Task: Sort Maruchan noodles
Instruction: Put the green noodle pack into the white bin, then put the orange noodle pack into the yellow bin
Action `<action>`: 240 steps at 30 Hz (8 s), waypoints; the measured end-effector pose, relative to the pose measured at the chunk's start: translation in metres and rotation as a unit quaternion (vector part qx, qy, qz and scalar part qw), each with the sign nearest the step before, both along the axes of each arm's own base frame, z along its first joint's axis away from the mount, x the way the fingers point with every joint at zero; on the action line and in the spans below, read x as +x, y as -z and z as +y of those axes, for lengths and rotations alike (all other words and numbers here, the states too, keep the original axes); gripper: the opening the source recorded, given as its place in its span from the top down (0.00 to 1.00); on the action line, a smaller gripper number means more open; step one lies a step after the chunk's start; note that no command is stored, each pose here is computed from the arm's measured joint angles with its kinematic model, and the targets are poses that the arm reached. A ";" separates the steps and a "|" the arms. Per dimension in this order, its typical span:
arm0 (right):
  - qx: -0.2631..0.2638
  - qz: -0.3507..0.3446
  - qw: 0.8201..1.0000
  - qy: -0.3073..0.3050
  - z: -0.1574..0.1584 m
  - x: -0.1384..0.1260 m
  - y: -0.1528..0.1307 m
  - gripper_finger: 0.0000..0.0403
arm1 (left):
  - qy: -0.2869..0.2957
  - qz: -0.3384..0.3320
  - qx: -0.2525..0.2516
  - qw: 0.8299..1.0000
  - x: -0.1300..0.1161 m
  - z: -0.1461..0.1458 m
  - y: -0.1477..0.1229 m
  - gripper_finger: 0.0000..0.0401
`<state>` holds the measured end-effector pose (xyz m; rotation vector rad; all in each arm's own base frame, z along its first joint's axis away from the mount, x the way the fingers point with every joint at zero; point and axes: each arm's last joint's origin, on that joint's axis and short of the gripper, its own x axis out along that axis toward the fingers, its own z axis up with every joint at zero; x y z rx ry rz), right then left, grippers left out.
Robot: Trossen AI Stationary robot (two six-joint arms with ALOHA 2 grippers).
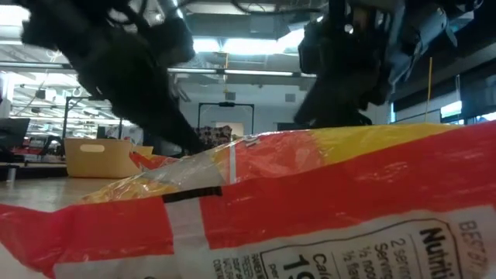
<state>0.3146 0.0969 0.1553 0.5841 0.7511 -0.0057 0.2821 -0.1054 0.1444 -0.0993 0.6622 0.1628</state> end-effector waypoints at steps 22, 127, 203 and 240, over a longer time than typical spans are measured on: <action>0.063 0.053 0.994 0.067 -0.033 0.011 0.022 0.13 | 0.000 -0.009 0.015 1.000 0.007 -0.022 0.042 0.44; -0.276 0.084 0.947 -0.139 -0.292 0.043 -0.043 0.71 | 0.016 -0.063 0.085 0.994 -0.073 0.116 -0.018 0.44; -0.283 0.071 0.942 -0.166 -0.135 0.117 0.002 0.23 | -0.142 0.082 -0.129 0.978 -0.082 0.189 -0.023 0.37; -0.348 -0.058 0.927 -0.125 -0.125 0.104 0.056 0.41 | -0.113 0.155 -0.344 0.919 -0.059 0.202 0.023 0.47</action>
